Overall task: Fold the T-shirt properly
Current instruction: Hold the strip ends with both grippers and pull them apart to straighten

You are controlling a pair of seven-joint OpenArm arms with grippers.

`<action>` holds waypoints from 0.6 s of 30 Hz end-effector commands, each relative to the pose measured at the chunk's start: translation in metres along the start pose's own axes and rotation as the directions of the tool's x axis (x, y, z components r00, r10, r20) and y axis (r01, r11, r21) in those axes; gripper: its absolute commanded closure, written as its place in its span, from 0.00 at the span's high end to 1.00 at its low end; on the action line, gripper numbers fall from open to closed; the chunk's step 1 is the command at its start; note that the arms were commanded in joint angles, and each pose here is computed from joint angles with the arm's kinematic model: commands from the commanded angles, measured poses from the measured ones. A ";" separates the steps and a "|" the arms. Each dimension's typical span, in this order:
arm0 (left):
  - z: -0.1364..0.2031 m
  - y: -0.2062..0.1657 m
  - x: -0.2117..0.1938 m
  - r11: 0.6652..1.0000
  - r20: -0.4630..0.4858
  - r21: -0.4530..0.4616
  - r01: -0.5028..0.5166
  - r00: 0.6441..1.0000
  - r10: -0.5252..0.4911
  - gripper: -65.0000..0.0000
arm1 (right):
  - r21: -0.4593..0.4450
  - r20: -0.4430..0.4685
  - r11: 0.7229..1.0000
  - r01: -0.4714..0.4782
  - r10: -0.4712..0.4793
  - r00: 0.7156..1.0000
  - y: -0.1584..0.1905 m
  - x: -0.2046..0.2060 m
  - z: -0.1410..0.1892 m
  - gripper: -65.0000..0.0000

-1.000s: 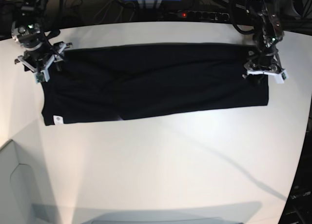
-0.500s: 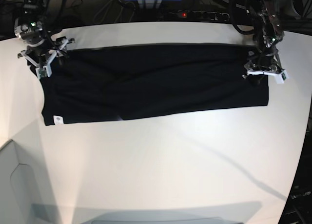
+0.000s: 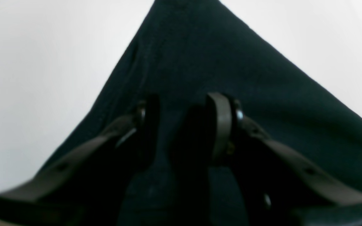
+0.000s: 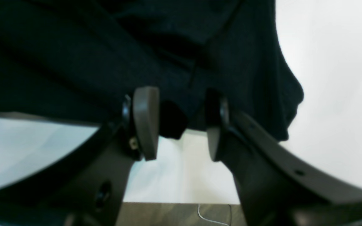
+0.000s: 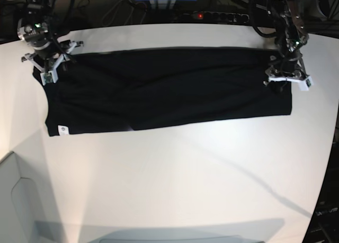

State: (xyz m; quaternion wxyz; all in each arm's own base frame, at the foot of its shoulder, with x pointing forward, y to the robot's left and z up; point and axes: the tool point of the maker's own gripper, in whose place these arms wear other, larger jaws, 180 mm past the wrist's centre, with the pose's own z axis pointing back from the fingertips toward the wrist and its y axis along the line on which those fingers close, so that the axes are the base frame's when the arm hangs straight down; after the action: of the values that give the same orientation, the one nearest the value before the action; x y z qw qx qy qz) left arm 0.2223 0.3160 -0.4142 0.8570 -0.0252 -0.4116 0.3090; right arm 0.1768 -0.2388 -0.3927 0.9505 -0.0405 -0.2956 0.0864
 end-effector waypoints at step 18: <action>0.004 0.003 0.009 1.000 0.014 0.013 0.015 1.000 -0.015 0.37 | 0.059 0.061 0.991 -0.123 0.119 0.991 0.006 0.019 0.004 0.00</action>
State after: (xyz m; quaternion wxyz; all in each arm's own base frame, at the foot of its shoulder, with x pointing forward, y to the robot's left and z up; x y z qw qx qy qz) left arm 0.2225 0.3158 -0.4122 0.8578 -0.0252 -0.4111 0.3075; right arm 0.1783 -0.2291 -0.3922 0.9459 -0.0235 -0.2922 0.1390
